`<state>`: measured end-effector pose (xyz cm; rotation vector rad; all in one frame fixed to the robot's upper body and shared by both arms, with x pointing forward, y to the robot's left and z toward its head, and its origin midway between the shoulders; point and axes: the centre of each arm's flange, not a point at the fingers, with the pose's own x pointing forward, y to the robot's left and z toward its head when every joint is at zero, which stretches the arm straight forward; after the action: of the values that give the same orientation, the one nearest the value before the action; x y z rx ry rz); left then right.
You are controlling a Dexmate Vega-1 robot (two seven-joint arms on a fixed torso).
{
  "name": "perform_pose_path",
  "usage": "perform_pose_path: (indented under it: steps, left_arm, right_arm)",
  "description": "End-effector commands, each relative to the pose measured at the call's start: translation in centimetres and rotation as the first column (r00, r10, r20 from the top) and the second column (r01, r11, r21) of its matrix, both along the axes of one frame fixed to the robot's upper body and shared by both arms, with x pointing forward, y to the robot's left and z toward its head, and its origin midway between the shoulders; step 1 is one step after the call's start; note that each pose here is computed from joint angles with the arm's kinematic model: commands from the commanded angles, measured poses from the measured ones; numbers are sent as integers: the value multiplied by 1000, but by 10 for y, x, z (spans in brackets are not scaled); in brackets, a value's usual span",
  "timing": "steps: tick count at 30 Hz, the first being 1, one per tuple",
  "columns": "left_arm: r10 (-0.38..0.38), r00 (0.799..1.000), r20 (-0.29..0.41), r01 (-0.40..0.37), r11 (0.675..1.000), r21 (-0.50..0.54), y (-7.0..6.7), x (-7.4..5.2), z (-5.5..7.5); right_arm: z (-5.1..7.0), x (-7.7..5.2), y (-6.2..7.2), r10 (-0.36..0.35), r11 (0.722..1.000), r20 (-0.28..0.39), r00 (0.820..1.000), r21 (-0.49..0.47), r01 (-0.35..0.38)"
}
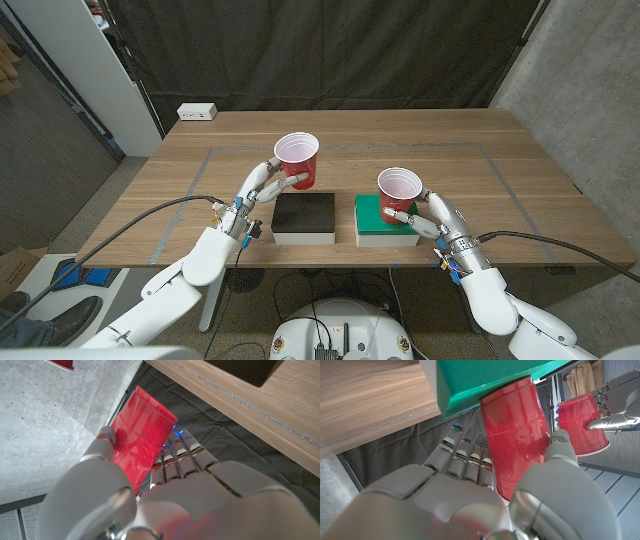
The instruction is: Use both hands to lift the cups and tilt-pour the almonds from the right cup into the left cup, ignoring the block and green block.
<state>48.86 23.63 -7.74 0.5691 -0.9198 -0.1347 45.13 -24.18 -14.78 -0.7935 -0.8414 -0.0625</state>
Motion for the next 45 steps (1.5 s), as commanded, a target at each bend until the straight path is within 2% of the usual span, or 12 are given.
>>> perform_pose_path:
  steps: [1,16,23,38,45]
  left_arm:
    - [-9,1000,-13,9,1000,-7,-3,-5,-6]
    - [-42,999,-32,42,999,-10,-6,-16,-13]
    - [-50,998,-40,49,999,-14,-6,-19,-17]
    - [-54,998,-45,53,998,-26,-2,-25,-25]
    - [-67,997,-43,66,998,-12,-4,-25,-24]
  right_arm:
    - [-2,-1,-1,17,999,18,1000,34,-17]
    - [0,-9,-1,25,997,74,997,74,-30]
    - [5,-13,-2,23,996,92,996,82,-30]
    - [34,-28,-1,17,998,141,990,65,-26]
    - [43,-30,-1,13,998,126,992,55,-20]
